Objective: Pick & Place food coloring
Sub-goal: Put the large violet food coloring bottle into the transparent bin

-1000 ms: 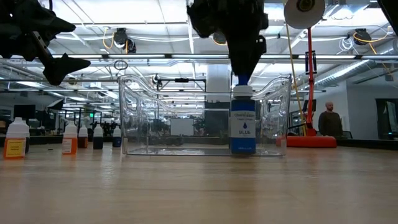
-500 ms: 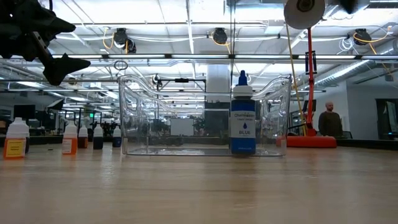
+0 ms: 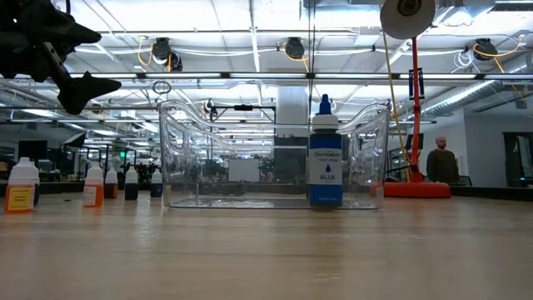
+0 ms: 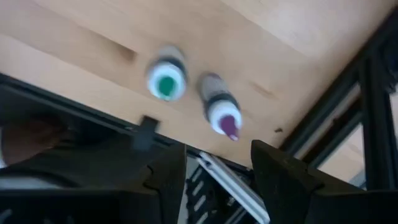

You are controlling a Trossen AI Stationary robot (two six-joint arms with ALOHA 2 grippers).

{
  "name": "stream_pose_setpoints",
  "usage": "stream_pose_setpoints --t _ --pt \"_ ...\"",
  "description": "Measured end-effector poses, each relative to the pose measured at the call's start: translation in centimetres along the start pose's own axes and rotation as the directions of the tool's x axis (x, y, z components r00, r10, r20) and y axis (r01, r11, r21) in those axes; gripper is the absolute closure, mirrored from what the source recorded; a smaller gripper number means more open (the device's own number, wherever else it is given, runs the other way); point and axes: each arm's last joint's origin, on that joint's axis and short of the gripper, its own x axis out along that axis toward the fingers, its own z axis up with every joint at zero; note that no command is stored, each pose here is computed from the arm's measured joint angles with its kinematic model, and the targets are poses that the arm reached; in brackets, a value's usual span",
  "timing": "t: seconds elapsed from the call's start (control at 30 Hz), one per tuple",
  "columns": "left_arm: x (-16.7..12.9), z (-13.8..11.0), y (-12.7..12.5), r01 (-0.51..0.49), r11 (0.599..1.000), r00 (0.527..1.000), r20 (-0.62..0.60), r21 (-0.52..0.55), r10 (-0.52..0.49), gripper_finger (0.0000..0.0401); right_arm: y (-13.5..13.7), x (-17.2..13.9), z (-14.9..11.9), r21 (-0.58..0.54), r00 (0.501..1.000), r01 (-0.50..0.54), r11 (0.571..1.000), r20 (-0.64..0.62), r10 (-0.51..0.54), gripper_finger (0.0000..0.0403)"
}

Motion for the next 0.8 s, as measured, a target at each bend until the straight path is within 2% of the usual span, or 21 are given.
stream_pose_setpoints --t 0.23,0.5,0.8 --pt "0.0 0.0 0.0 0.0 1.0 1.0 0.001 0.0 0.0 0.0022 -0.4 3.1 -1.4 -0.009 0.999 0.05 0.999 0.021 -0.05 0.0234" --pt "0.0 0.0 0.0 0.0 1.0 1.0 0.001 0.0 0.0 0.0022 -0.1 6.0 -1.2 -0.02 0.998 0.051 0.998 0.025 -0.051 0.0234" --pt "0.0 0.0 0.0 0.0 1.0 1.0 0.001 0.0 0.0 0.0022 -0.1 7.6 -0.9 -0.04 0.998 0.06 0.997 0.025 -0.059 0.0234"
